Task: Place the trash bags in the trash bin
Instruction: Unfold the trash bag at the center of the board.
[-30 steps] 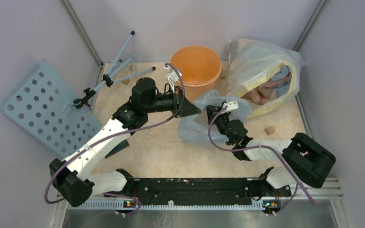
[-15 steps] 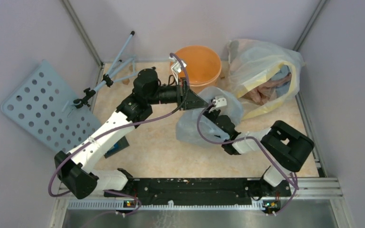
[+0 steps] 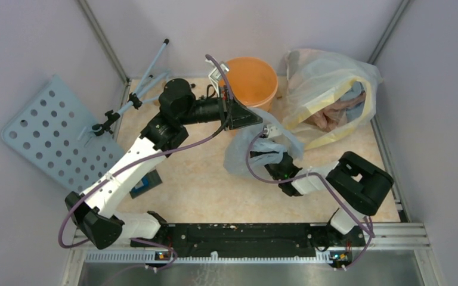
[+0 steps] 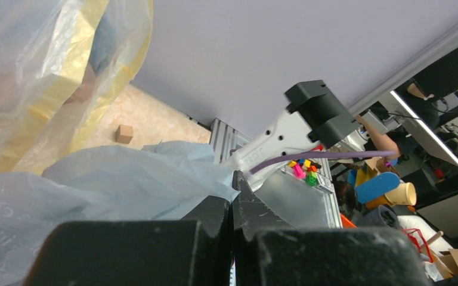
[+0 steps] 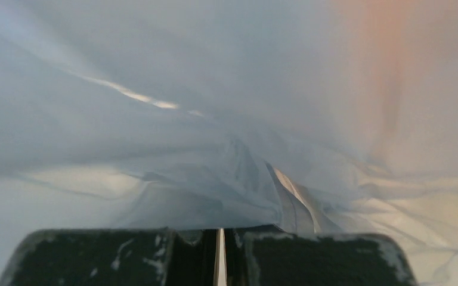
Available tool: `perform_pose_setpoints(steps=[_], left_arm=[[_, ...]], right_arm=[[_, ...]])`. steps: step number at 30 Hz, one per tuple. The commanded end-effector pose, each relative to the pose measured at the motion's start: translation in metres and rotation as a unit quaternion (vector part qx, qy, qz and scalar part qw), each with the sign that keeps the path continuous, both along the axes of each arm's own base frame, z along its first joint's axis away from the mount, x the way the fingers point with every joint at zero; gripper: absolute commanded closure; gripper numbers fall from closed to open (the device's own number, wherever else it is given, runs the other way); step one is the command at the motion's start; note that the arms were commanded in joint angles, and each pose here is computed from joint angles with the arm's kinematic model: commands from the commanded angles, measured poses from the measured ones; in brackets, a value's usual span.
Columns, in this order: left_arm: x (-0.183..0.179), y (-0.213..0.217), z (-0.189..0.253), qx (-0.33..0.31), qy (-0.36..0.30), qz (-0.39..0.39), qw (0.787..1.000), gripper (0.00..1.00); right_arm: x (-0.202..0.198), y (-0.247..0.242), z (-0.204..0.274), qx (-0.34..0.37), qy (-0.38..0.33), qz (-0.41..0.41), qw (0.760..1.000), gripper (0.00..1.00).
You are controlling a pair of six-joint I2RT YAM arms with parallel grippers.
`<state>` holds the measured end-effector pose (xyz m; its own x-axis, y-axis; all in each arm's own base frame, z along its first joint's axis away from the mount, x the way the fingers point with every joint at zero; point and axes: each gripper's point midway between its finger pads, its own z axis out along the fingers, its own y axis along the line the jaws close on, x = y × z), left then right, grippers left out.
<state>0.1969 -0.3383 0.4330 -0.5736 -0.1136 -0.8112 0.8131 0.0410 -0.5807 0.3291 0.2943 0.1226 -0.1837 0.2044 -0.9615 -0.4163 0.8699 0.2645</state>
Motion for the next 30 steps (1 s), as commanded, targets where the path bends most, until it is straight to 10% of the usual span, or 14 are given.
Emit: perform_pose_setpoints(steps=[1,11,30], left_arm=[[0.005,0.005,-0.003,0.015,-0.023,0.029,0.999,1.0],[0.02,0.006,-0.035,0.061,-0.01,0.063,0.996,1.0],[-0.013,0.021,-0.032,0.045,-0.022,0.024,0.998,1.0]], right_arm=[[-0.018,0.007,0.05,0.006,-0.066,0.032,0.997,1.0],[-0.048,0.014,0.121,0.007,-0.163,0.087,0.983,1.0],[-0.025,0.0,0.097,0.1,-0.094,0.017,0.99,1.0]])
